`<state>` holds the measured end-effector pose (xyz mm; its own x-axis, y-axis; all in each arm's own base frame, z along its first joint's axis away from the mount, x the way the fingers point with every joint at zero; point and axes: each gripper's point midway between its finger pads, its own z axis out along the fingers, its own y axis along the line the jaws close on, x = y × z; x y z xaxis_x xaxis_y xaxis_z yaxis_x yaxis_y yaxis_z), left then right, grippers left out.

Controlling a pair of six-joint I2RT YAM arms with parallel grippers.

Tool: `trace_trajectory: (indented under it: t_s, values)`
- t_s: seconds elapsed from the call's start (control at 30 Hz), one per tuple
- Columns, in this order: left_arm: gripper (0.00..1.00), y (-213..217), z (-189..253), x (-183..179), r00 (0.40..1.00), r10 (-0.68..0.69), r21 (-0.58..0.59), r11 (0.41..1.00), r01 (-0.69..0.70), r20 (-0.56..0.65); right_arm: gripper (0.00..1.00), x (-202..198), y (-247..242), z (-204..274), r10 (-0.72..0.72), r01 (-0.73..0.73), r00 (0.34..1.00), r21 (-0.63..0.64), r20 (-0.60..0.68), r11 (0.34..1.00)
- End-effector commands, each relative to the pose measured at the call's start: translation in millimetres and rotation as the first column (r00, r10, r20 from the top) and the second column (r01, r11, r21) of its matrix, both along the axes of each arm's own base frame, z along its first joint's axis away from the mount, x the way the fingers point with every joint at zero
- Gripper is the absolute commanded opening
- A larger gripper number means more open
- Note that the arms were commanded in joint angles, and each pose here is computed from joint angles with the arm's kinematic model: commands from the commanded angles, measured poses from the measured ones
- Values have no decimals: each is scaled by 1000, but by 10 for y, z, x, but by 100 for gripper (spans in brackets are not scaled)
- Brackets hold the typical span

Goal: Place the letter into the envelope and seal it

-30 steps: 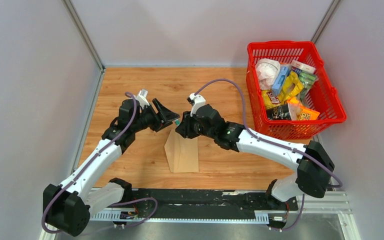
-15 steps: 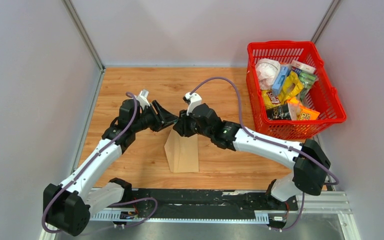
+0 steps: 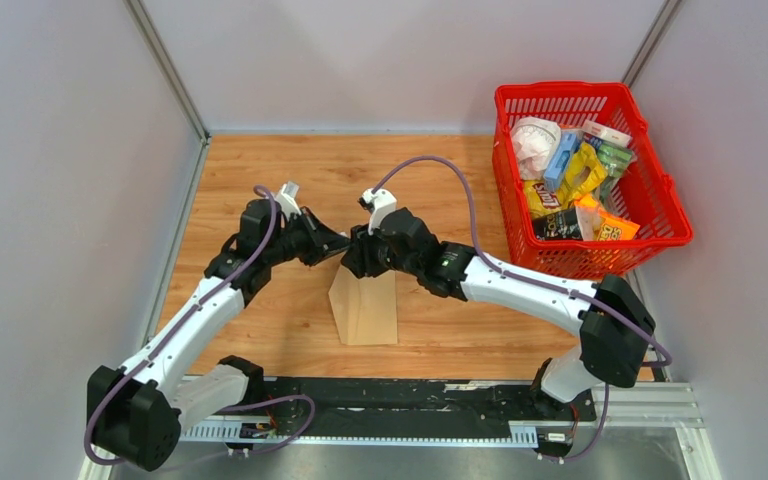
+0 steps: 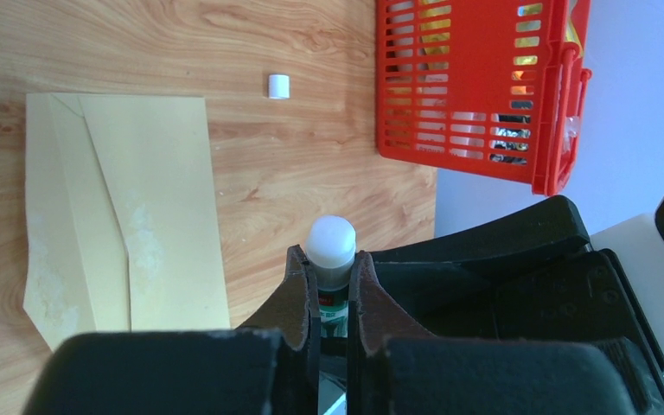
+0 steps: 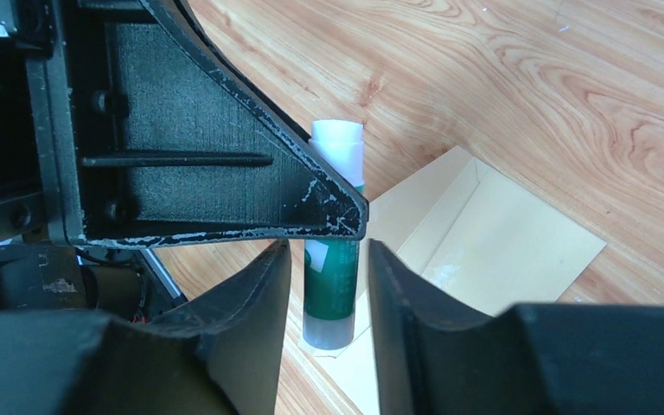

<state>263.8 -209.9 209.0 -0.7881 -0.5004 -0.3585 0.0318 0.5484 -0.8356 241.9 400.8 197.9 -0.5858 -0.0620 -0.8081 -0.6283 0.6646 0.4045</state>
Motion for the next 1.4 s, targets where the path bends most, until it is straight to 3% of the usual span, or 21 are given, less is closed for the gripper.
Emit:
trace_trajectory:
  t_s: [0.0, 0.27, 0.4, 0.57, 0.7, 0.8, 0.9, 1.17, 1.37]
  values:
    - [0, 49, 159, 24, 998, 14, 17, 1000, -15, 62, 43, -43, 4, 262, 22, -24, 999, 46, 49, 999]
    - [0, 66, 185, 28, 997, 22, 23, 999, -23, 69, 41, -118, -90, 154, 17, -18, 1000, 27, 18, 999]
    - [0, 62, 201, 26, 997, 19, 20, 1000, -21, 73, 31, -175, -46, 143, 52, -52, 999, 37, -5, 998]
    - [0, 51, 211, 15, 997, 11, 15, 1000, -12, 76, 5, -175, -1, 145, 60, -59, 998, 38, -18, 997]
    - [34, 20, 168, -10, 997, -19, 13, 1000, 18, 70, 0, -141, 21, 237, 52, -52, 999, 50, -4, 997]
    - [47, -15, 144, -36, 997, -46, 7, 999, 45, 64, 0, -133, 64, 290, 57, -57, 998, 63, 0, 996]
    - [51, -29, 103, -45, 997, -59, 5, 998, 59, 58, 0, -113, 106, 306, 59, -58, 998, 69, -6, 996]
    - [50, -33, 16, -63, 998, -56, -1, 998, 56, 33, 0, -48, 171, 299, 22, -19, 999, 79, -34, 997]
    - [35, 20, -46, -34, 999, -21, 24, 1000, 20, 25, 0, -82, 226, 268, 19, -12, 997, 87, -75, 996]
